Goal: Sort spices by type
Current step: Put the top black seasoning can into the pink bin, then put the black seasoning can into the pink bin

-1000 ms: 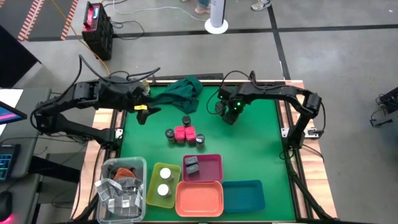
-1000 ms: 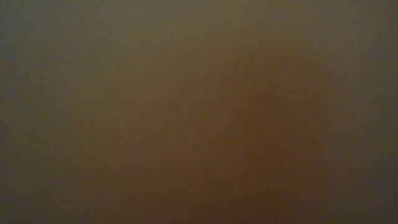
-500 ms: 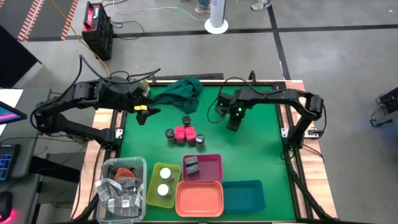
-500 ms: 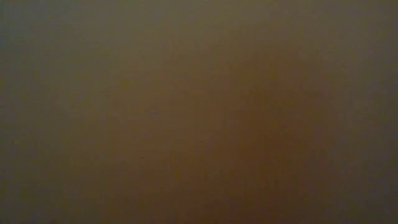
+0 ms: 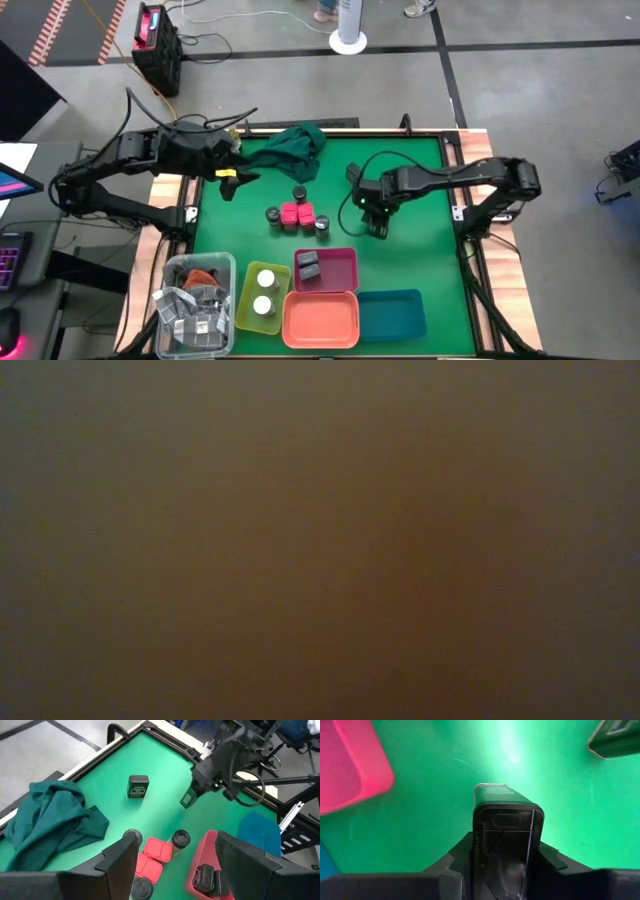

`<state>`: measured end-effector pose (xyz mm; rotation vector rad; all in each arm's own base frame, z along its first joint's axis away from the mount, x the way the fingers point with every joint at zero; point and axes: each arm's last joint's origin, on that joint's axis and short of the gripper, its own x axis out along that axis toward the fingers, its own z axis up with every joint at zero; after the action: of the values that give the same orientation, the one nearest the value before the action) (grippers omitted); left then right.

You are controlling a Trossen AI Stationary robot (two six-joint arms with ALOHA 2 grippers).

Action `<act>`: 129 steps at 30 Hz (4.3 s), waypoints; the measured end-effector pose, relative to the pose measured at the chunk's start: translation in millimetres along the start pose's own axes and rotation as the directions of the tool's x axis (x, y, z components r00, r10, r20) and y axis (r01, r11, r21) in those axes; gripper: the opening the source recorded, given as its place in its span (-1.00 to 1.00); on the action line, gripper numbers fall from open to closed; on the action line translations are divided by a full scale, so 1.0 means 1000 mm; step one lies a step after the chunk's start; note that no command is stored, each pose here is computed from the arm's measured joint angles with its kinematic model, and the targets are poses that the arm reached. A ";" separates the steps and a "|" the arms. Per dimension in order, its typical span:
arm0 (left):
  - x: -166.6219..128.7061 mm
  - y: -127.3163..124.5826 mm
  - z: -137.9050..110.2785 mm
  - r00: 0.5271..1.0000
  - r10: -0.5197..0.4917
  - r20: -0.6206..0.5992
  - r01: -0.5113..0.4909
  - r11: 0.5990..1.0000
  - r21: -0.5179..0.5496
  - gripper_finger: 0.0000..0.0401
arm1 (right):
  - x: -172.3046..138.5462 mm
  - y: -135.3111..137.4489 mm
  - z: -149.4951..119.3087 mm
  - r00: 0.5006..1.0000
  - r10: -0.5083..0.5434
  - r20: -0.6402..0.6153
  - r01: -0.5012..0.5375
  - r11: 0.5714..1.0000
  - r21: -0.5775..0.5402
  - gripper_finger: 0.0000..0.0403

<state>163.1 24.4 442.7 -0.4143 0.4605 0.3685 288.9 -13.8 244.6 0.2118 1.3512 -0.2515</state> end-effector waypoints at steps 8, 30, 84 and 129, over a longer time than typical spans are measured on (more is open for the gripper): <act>0.000 0.000 0.000 1.000 0.000 -0.001 0.000 1.000 -0.020 0.27 | 0.001 0.015 -0.004 1.000 0.010 -0.002 -0.010 1.000 0.006 -0.17; -0.007 -0.034 -0.004 0.978 0.073 0.195 -0.085 0.995 0.052 0.27 | -0.051 0.068 0.012 0.963 0.170 0.210 -0.165 0.985 -0.039 -0.22; 0.012 -0.036 -0.076 0.969 -0.113 0.222 0.115 0.993 0.003 0.27 | -0.031 0.077 0.084 0.986 0.115 0.120 -0.081 0.962 -0.262 0.24; 0.009 -0.037 -0.076 0.962 -0.191 0.197 0.206 0.977 -0.061 0.27 | 0.060 -0.130 0.095 0.981 -0.152 -0.118 0.183 0.924 0.336 0.80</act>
<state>160.0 -40.1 387.6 -0.4949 0.2153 0.2294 351.0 -168.8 205.2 0.4063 1.4096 -0.6332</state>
